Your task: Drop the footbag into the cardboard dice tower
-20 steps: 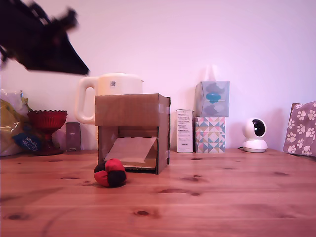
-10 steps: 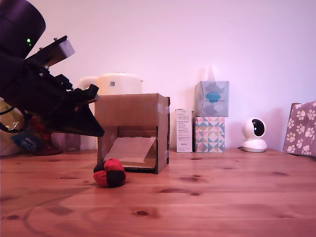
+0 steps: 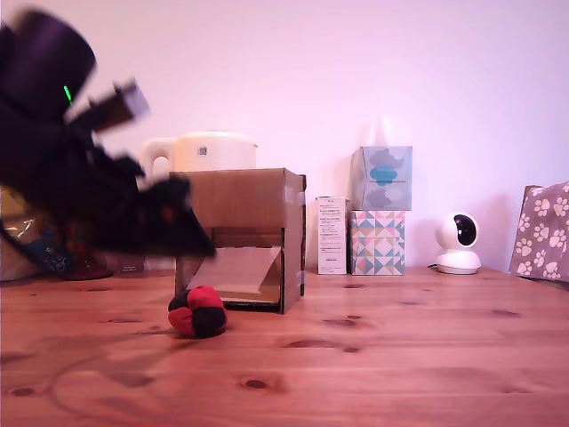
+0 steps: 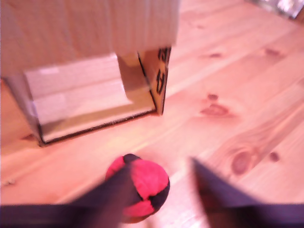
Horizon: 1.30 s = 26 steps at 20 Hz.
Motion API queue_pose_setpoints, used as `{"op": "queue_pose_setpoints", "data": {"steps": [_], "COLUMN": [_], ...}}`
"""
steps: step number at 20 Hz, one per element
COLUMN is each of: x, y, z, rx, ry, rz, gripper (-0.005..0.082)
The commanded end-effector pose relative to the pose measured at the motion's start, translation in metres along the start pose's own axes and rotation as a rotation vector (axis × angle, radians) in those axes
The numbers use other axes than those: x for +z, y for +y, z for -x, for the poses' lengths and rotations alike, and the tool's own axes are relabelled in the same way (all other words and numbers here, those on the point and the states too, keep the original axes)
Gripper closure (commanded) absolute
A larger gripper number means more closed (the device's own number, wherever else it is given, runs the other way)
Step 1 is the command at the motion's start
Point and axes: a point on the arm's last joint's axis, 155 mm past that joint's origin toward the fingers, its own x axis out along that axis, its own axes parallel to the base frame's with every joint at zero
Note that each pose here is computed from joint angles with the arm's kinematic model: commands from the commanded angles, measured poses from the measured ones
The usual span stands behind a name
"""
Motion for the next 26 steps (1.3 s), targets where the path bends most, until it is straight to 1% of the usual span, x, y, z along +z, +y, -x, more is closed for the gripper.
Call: {"op": "queue_pose_setpoints", "data": {"steps": [1,4,8,10,11,12,16,17,18,21,24,26], "x": [0.002,-0.002,-0.024,-0.035,-0.039,-0.042,-0.044,-0.042,-0.039,-0.022,-0.001,0.022], "y": [0.002,0.008,0.017,0.020,0.022,0.022,0.022,0.022,0.021,0.019,0.013,0.008], "z": [-0.009,-0.028,-0.048,-0.051,-0.050,-0.050,-0.049,-0.049,-0.048,-0.037,-0.005,0.020], "rx": [0.003,0.014,0.037,0.047,0.056,0.058,0.056,0.057,0.057,0.058,0.059,0.060], "ry": [0.002,0.034,0.120,0.154,0.173,0.187,0.194,0.191,0.184,0.159,0.164,0.127], "rz": [-0.014,-0.033,-0.025,-0.020,-0.016,-0.013,-0.012,-0.012,-0.013,-0.018,0.008,0.012], "gripper": [-0.0013,-0.0013,-0.0011,0.0014,0.0059,0.0131,0.0523,0.0589,0.0612,0.0614,0.0614,0.0614]}}
